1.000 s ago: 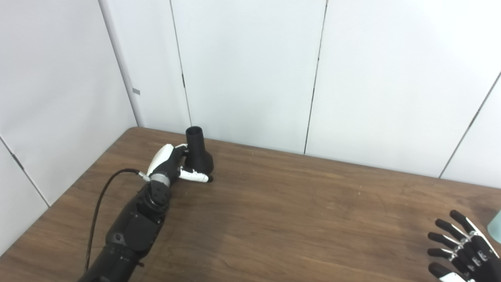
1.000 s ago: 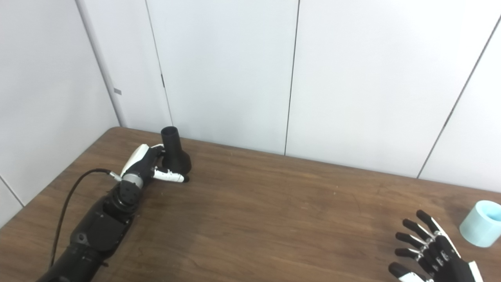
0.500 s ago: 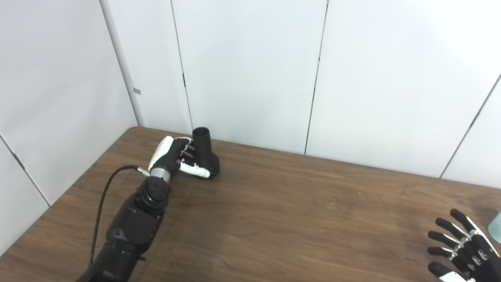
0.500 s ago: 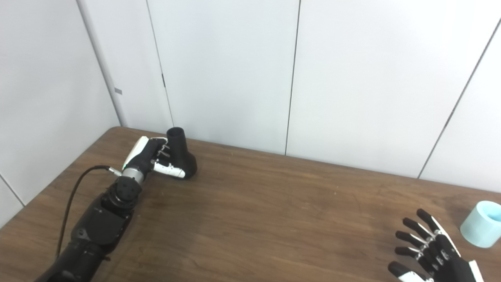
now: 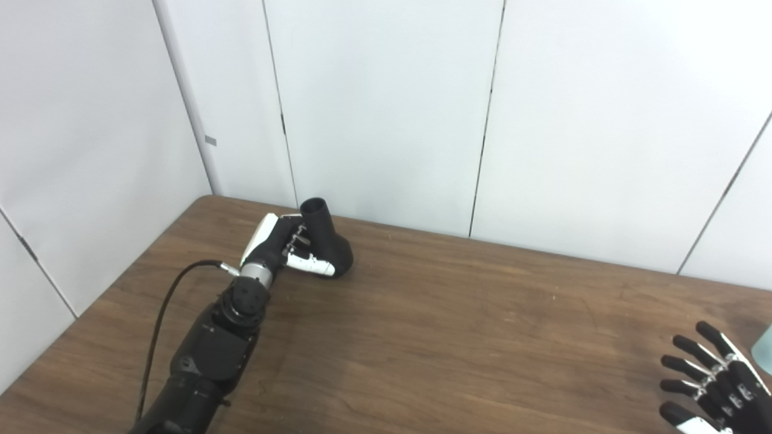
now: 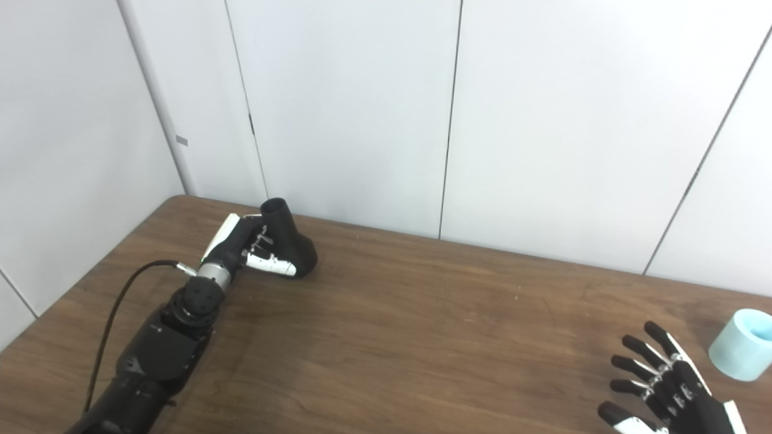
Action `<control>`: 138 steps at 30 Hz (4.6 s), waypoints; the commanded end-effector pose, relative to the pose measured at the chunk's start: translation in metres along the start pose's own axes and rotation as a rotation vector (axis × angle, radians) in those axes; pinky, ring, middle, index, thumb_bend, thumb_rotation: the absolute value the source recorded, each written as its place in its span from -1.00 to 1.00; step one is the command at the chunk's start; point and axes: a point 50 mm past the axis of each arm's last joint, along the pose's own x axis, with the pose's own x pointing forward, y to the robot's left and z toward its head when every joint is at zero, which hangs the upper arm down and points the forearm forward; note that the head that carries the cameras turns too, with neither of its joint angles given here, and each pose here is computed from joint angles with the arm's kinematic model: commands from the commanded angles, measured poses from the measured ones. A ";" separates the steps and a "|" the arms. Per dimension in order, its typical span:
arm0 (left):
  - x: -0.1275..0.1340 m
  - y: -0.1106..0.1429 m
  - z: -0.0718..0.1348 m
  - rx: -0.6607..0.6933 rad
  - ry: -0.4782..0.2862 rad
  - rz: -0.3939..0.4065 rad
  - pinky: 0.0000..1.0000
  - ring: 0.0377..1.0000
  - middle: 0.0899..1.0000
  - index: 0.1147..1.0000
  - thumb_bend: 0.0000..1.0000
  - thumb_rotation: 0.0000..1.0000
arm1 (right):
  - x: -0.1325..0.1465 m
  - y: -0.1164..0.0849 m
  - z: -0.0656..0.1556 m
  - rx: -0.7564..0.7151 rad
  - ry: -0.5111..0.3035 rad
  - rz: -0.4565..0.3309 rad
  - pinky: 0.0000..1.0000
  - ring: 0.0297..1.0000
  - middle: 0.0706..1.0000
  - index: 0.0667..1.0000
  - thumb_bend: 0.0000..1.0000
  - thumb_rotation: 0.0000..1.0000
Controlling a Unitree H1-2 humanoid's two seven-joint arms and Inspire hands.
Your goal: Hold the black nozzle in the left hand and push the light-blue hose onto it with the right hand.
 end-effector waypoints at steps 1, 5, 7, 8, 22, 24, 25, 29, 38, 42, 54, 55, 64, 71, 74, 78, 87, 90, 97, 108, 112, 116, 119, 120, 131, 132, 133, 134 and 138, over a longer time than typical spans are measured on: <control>-0.003 -0.015 0.003 0.025 -0.018 -0.065 0.43 0.04 -0.21 -0.11 0.05 -1.00 | 0.008 0.001 0.019 -0.010 -0.076 0.007 0.23 0.46 0.62 0.79 0.49 -0.54; -0.007 -0.024 0.007 0.108 -0.046 -0.112 0.87 0.13 -0.19 -0.12 0.05 -1.00 | 0.010 0.003 0.020 -0.008 -0.077 0.009 0.24 0.46 0.61 0.79 0.49 -0.53; -0.009 -0.030 0.009 0.125 -0.058 -0.149 0.97 0.17 -0.19 -0.12 0.05 -1.00 | 0.010 0.005 0.022 -0.008 -0.074 0.006 0.24 0.46 0.62 0.79 0.49 -0.53; -0.010 -0.033 0.010 0.130 -0.063 -0.168 0.99 0.19 -0.20 -0.12 0.05 -1.00 | 0.011 0.006 0.023 -0.009 -0.071 0.003 0.22 0.47 0.62 0.79 0.49 -0.53; -0.045 -0.120 0.041 0.377 -0.306 -0.470 1.00 0.25 -0.13 -0.16 0.05 -1.00 | 0.016 0.018 0.033 -0.033 -0.057 -0.030 0.16 0.40 0.58 0.78 0.52 -0.47; -0.051 -0.129 0.045 0.382 -0.328 -0.498 1.00 0.25 -0.13 -0.16 0.05 -1.00 | 0.016 0.021 0.035 -0.035 -0.060 -0.031 0.15 0.41 0.58 0.78 0.51 -0.47; -0.054 -0.134 0.048 0.377 -0.339 -0.513 1.00 0.25 -0.13 -0.16 0.05 -1.00 | 0.017 0.022 0.035 -0.038 -0.063 -0.032 0.14 0.41 0.58 0.78 0.50 -0.47; -0.067 -0.151 0.055 0.364 -0.382 -0.564 1.00 0.24 -0.10 -0.18 0.05 -1.00 | 0.018 0.025 0.038 -0.043 -0.073 -0.035 0.12 0.40 0.58 0.79 0.49 -0.47; -0.091 -0.181 0.072 0.299 -0.463 -0.678 1.00 0.20 -0.13 -0.16 0.05 -1.00 | 0.020 0.031 0.043 -0.054 -0.097 -0.035 0.10 0.38 0.57 0.78 0.51 -0.42; -0.097 -0.191 0.076 0.282 -0.488 -0.709 1.00 0.20 -0.15 -0.15 0.05 -1.00 | 0.021 0.032 0.044 -0.051 -0.098 -0.035 0.09 0.39 0.57 0.78 0.49 -0.40; -0.115 -0.211 0.089 0.295 -0.517 -0.775 1.00 0.19 -0.11 -0.17 0.05 -1.00 | 0.022 0.036 0.049 -0.054 -0.101 -0.049 0.11 0.40 0.58 0.77 0.50 -0.41; -0.115 -0.211 0.089 0.295 -0.517 -0.776 1.00 0.19 -0.11 -0.17 0.05 -1.00 | 0.022 0.036 0.049 -0.054 -0.101 -0.050 0.11 0.40 0.58 0.77 0.50 -0.41; -0.123 -0.221 0.085 0.295 -0.526 -0.808 1.00 0.19 -0.10 -0.18 0.05 -1.00 | 0.023 0.034 0.052 -0.048 -0.097 -0.052 0.16 0.42 0.57 0.77 0.50 -0.43; -0.125 -0.224 0.080 0.296 -0.533 -0.826 1.00 0.18 -0.10 -0.18 0.05 -1.00 | 0.026 0.024 0.070 -0.076 -0.134 -0.075 0.17 0.43 0.57 0.75 0.47 -0.43; -0.124 -0.225 0.079 0.299 -0.541 -0.832 1.00 0.19 -0.10 -0.18 0.05 -1.00 | 0.029 0.013 0.087 -0.158 -0.171 -0.095 0.11 0.39 0.56 0.74 0.48 -0.44; -0.124 -0.224 0.080 0.304 -0.549 -0.836 1.00 0.20 -0.09 -0.19 0.05 -1.00 | 0.036 -0.013 0.120 -0.273 -0.208 -0.121 0.07 0.36 0.53 0.72 0.48 -0.45; -0.115 -0.214 0.064 0.311 -0.528 -0.831 1.00 0.20 -0.10 -0.18 0.05 -1.00 | 0.062 -0.079 0.176 -0.550 -0.215 -0.225 0.07 0.34 0.54 0.67 0.50 -0.59; -0.112 -0.210 0.057 0.307 -0.521 -0.827 1.00 0.21 -0.10 -0.18 0.05 -1.00 | 0.073 -0.098 0.186 -0.622 -0.192 -0.246 0.04 0.30 0.52 0.60 0.56 -0.67; -0.108 -0.203 0.041 0.299 -0.524 -0.815 1.00 0.19 -0.09 -0.19 0.05 -1.00 | 0.104 -0.125 0.203 -0.900 -0.062 -0.228 0.14 0.34 0.52 0.56 0.64 -0.78; -0.106 -0.199 0.030 0.283 -0.528 -0.821 1.00 0.17 -0.10 -0.18 0.05 -1.00 | 0.149 -0.151 0.206 -1.011 0.161 -0.194 0.30 0.53 0.62 0.61 0.68 -0.75; -0.106 -0.198 0.027 0.283 -0.522 -0.828 1.00 0.17 -0.10 -0.18 0.05 -1.00 | 0.161 -0.161 0.200 -1.064 0.246 -0.174 0.34 0.60 0.67 0.65 0.70 -0.73; -0.107 -0.199 0.025 0.283 -0.518 -0.834 1.00 0.17 -0.10 -0.19 0.05 -1.00 | 0.172 -0.167 0.192 -1.112 0.313 -0.148 0.40 0.67 0.76 0.68 0.75 -0.73; -0.108 -0.200 0.025 0.285 -0.522 -0.835 1.00 0.17 -0.09 -0.19 0.05 -1.00 | 0.178 -0.166 0.189 -1.152 0.342 -0.130 0.41 0.69 0.77 0.69 0.75 -0.75; -0.108 -0.200 0.025 0.285 -0.523 -0.835 1.00 0.17 -0.09 -0.19 0.05 -1.00 | 0.180 -0.166 0.187 -1.160 0.351 -0.123 0.42 0.70 0.77 0.69 0.75 -0.75; -0.108 -0.201 0.027 0.276 -0.519 -0.829 1.00 0.18 -0.09 -0.19 0.05 -1.00 | 0.191 -0.159 0.171 -1.173 0.415 -0.053 0.40 0.67 0.78 0.70 0.77 -0.79; -0.108 -0.201 0.028 0.275 -0.519 -0.828 1.00 0.18 -0.09 -0.19 0.05 -1.00 | 0.192 -0.158 0.170 -1.174 0.418 -0.048 0.41 0.67 0.78 0.70 0.77 -0.78; -0.108 -0.201 0.028 0.274 -0.518 -0.826 1.00 0.18 -0.09 -0.19 0.05 -1.00 | 0.192 -0.157 0.169 -1.175 0.420 -0.039 0.41 0.68 0.78 0.70 0.77 -0.78; -0.109 -0.201 0.029 0.272 -0.519 -0.824 1.00 0.18 -0.09 -0.19 0.05 -1.00 | 0.192 -0.156 0.168 -1.175 0.422 -0.032 0.42 0.69 0.78 0.70 0.77 -0.77; -0.109 -0.202 0.030 0.271 -0.521 -0.820 1.00 0.18 -0.09 -0.19 0.05 -1.00 | 0.192 -0.151 0.164 -1.175 0.434 -0.008 0.44 0.70 0.78 0.70 0.77 -0.75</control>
